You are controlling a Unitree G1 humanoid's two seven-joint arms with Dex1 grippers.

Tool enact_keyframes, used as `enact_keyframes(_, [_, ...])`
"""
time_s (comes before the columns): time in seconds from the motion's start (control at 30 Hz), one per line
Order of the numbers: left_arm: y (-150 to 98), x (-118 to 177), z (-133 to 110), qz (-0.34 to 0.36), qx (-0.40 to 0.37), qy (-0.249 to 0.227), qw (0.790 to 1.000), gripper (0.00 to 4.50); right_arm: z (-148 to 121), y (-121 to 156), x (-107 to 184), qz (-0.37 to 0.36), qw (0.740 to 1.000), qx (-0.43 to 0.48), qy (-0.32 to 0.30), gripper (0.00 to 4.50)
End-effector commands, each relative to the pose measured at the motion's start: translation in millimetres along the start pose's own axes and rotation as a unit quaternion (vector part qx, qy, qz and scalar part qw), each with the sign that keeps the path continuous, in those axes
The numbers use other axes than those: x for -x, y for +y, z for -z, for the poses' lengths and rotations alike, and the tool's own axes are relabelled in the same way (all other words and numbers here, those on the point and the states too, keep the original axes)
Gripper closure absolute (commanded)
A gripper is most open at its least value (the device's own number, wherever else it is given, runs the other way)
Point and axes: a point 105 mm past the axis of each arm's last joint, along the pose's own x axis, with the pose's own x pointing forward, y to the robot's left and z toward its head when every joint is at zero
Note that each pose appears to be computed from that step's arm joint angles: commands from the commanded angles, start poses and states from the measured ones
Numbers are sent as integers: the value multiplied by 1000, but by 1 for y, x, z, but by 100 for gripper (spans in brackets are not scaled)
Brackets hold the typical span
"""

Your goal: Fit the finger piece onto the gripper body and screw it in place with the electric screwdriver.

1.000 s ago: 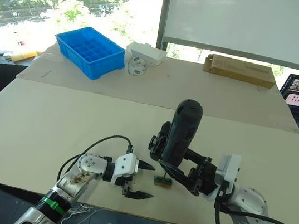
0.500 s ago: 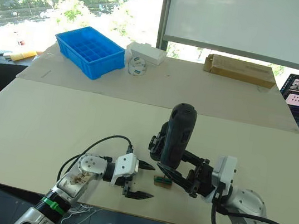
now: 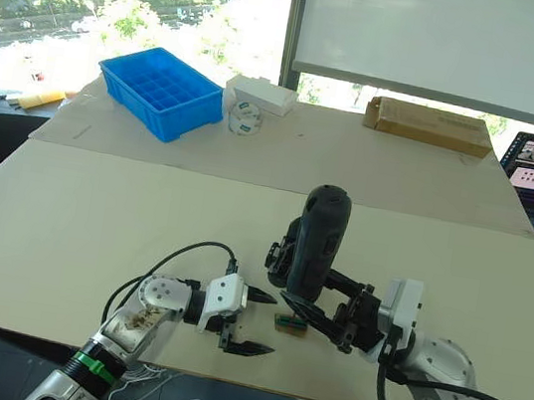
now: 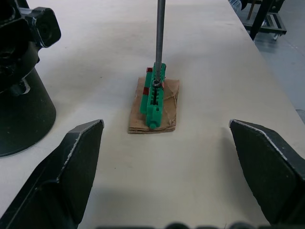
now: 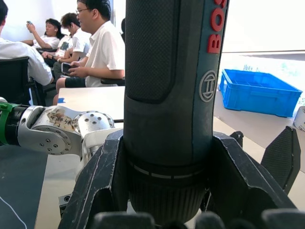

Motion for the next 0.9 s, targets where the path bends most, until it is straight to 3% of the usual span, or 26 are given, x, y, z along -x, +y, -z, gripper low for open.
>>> enact_keyframes(0.03, [-10, 0, 23, 9, 41, 34, 999, 4, -14, 2, -2, -3, 999, 21, -30, 258])
enact_keyframes(0.9, [-11, 0, 25, 8, 43, 35, 998, 4, -5, 1, -2, 2, 1000, 17, -15, 258])
